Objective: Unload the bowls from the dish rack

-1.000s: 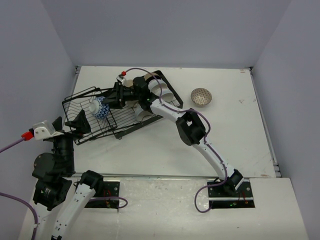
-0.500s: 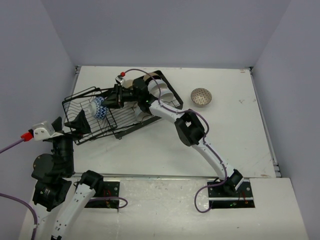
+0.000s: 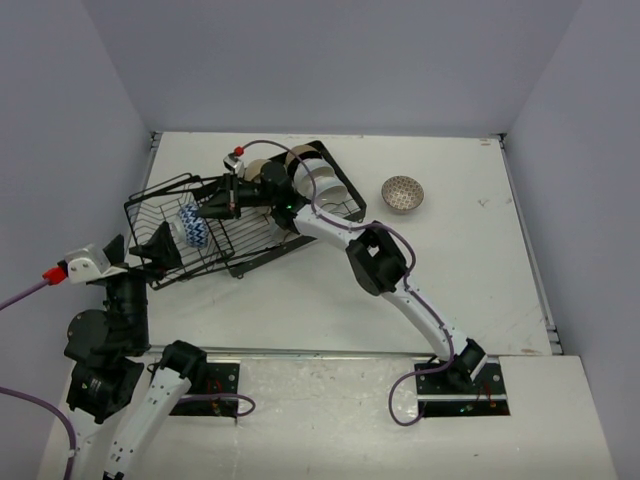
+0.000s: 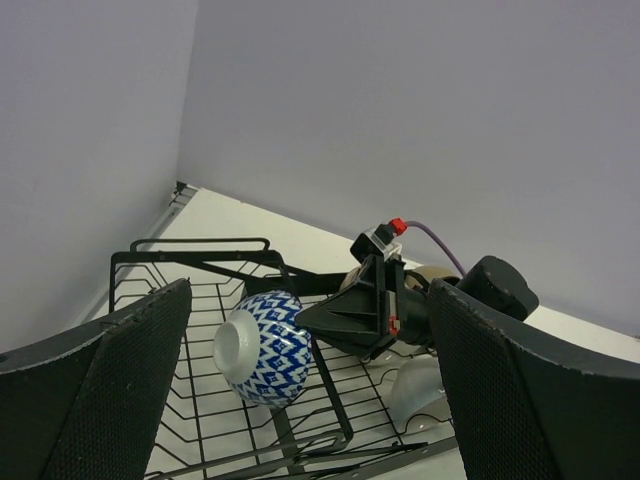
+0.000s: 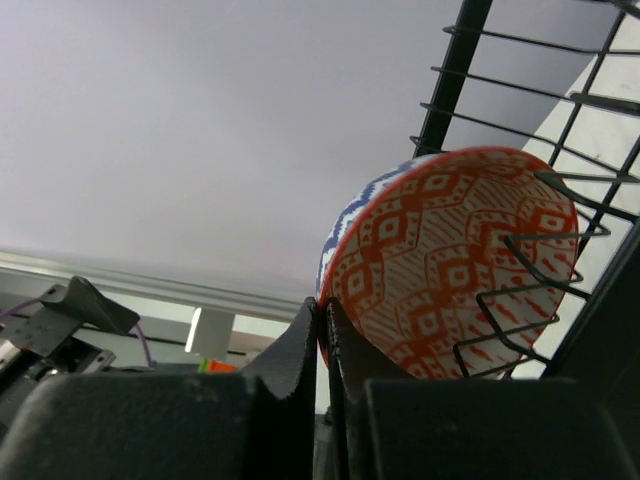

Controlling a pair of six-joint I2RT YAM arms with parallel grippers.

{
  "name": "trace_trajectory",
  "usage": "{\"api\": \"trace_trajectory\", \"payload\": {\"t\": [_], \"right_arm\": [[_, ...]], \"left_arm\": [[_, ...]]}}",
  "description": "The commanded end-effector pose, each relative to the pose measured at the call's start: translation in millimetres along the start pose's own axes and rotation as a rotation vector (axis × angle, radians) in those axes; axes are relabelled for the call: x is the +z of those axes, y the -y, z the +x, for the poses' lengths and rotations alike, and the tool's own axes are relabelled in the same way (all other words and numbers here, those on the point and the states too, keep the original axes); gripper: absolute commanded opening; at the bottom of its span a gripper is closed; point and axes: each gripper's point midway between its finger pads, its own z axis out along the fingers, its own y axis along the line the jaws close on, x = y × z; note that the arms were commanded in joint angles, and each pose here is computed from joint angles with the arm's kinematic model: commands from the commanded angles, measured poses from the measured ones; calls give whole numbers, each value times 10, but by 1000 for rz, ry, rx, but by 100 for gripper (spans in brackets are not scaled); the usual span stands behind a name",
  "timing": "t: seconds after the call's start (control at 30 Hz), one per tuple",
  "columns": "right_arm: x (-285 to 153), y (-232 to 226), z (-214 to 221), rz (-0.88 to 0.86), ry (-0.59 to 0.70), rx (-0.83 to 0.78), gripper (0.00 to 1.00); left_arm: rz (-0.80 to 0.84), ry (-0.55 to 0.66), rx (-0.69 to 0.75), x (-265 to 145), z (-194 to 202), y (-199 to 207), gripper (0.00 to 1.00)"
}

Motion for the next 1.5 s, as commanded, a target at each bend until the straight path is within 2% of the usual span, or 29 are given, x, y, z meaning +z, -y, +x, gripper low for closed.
{"api": "trace_trajectory", "payload": {"t": [0.0, 0.4, 0.73, 1.03, 1.23, 1.33, 1.37, 1.4, 1.47], "right_arm": [[115, -132, 129, -59, -19, -34, 0], [121, -290, 191, -108, -22, -49, 0], [10, -1232, 160, -201, 17, -195, 0], [-118, -1520, 54, -254, 37, -229, 0], [-374, -1904, -32, -276, 64, -304, 0], [-615, -2144, -110, -268, 106, -360, 0], [-727, -2049, -187, -238, 127, -349, 0], [-846, -2243, -202, -247, 150, -384, 0], [-1075, -2168, -310, -212, 196, -381, 0]], "left_arm": [[1, 39, -4, -3, -83, -5, 100], [-8, 41, -5, -8, -71, -28, 100], [-27, 39, -16, -20, -131, -51, 100], [-41, 22, -22, -16, -116, -64, 100], [-65, 11, -21, 8, -111, -83, 100], [-68, 8, -23, 17, -102, -80, 100], [-69, 7, -24, 16, -99, -83, 100], [-71, 7, -26, 20, -99, -83, 100], [-73, 4, -23, 25, -83, -86, 100]]}}
